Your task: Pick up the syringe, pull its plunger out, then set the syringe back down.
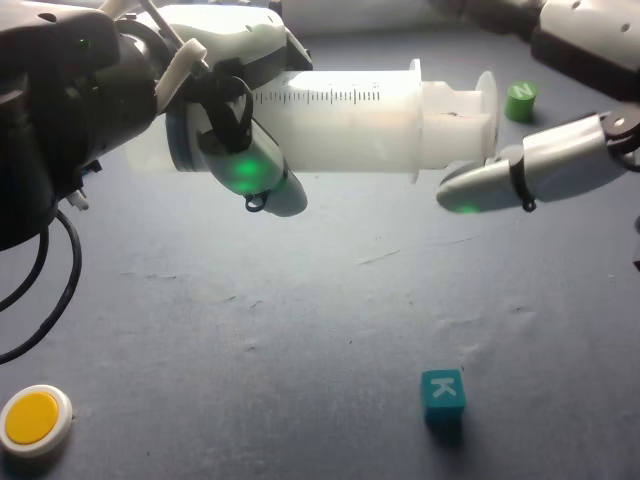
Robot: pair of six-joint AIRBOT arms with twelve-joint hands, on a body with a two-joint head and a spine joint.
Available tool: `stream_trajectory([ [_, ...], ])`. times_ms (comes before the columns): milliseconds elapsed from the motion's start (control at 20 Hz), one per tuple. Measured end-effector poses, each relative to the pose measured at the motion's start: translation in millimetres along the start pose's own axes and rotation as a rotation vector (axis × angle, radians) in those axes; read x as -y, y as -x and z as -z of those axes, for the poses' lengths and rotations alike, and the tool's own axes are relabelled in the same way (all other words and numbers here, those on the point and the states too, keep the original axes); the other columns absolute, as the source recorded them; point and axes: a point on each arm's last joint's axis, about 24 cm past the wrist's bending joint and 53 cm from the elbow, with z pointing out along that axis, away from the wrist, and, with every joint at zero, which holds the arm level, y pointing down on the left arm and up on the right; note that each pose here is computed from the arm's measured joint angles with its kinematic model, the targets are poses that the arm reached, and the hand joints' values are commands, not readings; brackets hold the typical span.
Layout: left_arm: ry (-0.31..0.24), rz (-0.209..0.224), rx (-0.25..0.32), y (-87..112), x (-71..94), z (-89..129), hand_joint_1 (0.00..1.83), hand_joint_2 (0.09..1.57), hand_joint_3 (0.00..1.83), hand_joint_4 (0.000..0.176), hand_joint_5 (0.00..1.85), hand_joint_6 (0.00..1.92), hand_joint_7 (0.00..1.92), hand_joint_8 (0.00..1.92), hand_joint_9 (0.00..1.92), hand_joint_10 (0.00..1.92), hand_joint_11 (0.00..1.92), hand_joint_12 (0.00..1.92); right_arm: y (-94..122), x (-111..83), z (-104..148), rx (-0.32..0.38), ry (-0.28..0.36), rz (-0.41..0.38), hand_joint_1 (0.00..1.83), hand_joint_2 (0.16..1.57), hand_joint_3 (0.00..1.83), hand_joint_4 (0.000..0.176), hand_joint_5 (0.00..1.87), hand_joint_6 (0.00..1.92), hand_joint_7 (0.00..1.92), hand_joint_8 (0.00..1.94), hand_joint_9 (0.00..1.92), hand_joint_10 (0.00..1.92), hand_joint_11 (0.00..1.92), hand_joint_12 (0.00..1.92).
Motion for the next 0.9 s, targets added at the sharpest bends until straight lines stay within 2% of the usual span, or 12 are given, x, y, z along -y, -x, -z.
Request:
stream_trajectory([
  [100,0.003,0.000,0.006,2.9,-1.7,0.7,1.17,1.21,0.00,0.000,0.72,1.35,0.87,1.21,0.72,1.04,0.46,1.59,-3.5,6.6,-4.1,-0.008,-0.011,0.000,0.85,0.78,0.00,0.000,0.06,0.01,0.20,0.02,0.19,0.02,0.00,0.47],
  [150,0.006,-0.001,0.008,4.0,-3.0,1.0,1.31,1.21,0.00,0.000,0.70,1.36,0.86,1.16,0.71,1.42,0.44,1.60,-2.6,7.0,-5.9,-0.003,-0.008,-0.001,0.85,0.80,0.00,0.000,0.06,0.01,0.21,0.02,0.20,0.02,0.00,0.53],
  [200,0.008,-0.003,0.010,4.3,-3.6,1.0,1.33,1.22,0.00,0.000,0.67,1.39,0.85,1.15,0.71,1.49,0.44,1.58,-1.3,7.8,-7.9,0.002,-0.005,0.000,0.83,0.80,0.00,0.000,0.09,0.02,0.24,0.02,0.23,0.03,0.00,0.63],
  [300,0.010,-0.001,0.010,4.5,-4.1,0.9,1.18,1.21,0.00,0.000,0.71,1.37,0.88,1.19,0.70,1.11,0.44,1.55,-0.8,8.5,-10.8,0.011,0.001,-0.006,0.83,0.85,0.02,0.000,0.10,0.02,0.25,0.02,0.25,0.04,0.00,0.69],
  [450,0.011,0.001,0.011,5.6,-5.2,0.3,1.16,1.23,0.00,0.000,0.70,1.40,0.85,1.22,0.69,1.05,0.42,1.53,-2.8,6.5,-11.8,0.009,0.008,-0.008,0.81,0.91,0.03,0.000,0.13,0.02,0.29,0.03,0.30,0.06,0.00,0.82],
  [500,0.011,0.000,0.010,5.5,-5.0,0.3,1.30,1.21,0.00,0.000,0.69,1.36,0.86,1.18,0.70,1.41,0.44,1.54,-2.7,6.2,-12.0,0.011,0.009,-0.009,0.83,0.93,0.03,0.000,0.17,0.04,0.34,0.04,0.35,0.08,0.00,0.97],
  [550,0.012,0.001,0.012,6.2,-5.7,0.0,1.33,1.23,0.00,0.000,0.66,1.41,0.83,1.20,0.68,1.51,0.41,1.56,-1.5,6.6,-12.3,0.017,0.012,-0.008,0.91,0.92,0.01,0.000,0.21,0.05,0.38,0.06,0.39,0.10,0.00,1.06],
  [600,0.015,0.001,0.014,7.1,-6.7,-0.2,1.19,1.23,0.00,0.000,0.68,1.42,0.84,1.23,0.66,1.21,0.41,1.54,-1.9,8.3,-12.7,0.018,0.012,-0.007,0.99,0.96,0.02,0.000,0.21,0.04,0.39,0.06,0.40,0.12,0.00,1.12],
  [650,0.016,-0.001,0.014,7.1,-7.1,-0.2,1.31,1.23,0.00,0.000,0.67,1.41,0.83,1.20,0.67,1.47,0.40,1.55,-1.5,9.3,-13.4,0.020,0.011,-0.008,1.08,0.96,0.02,0.000,0.22,0.05,0.42,0.07,0.43,0.14,0.00,1.16],
  [700,0.017,-0.001,0.015,7.3,-7.3,-0.2,1.33,1.22,0.00,0.000,0.67,1.40,0.84,1.18,0.68,1.52,0.41,1.55,-2.5,10.6,-14.0,0.019,0.006,-0.014,1.14,0.97,0.01,0.000,0.27,0.06,0.47,0.09,0.48,0.18,0.00,1.25],
  [800,0.018,-0.001,0.015,7.3,-7.5,-0.2,1.33,1.23,0.00,0.000,0.66,1.43,0.84,1.17,0.67,1.53,0.40,1.55,-2.3,10.1,-14.9,0.023,0.010,-0.022,1.18,1.03,0.00,0.000,0.38,0.14,0.46,0.29,0.36,0.73,0.05,1.36],
  [900,0.019,-0.003,0.016,7.6,-7.7,-0.2,1.33,1.23,0.00,0.000,0.66,1.42,0.84,1.18,0.68,1.53,0.41,1.55,-6.5,8.2,-16.7,0.017,0.016,-0.027,1.20,1.08,0.00,0.000,0.45,0.19,0.40,0.66,0.31,1.04,0.10,1.45],
])
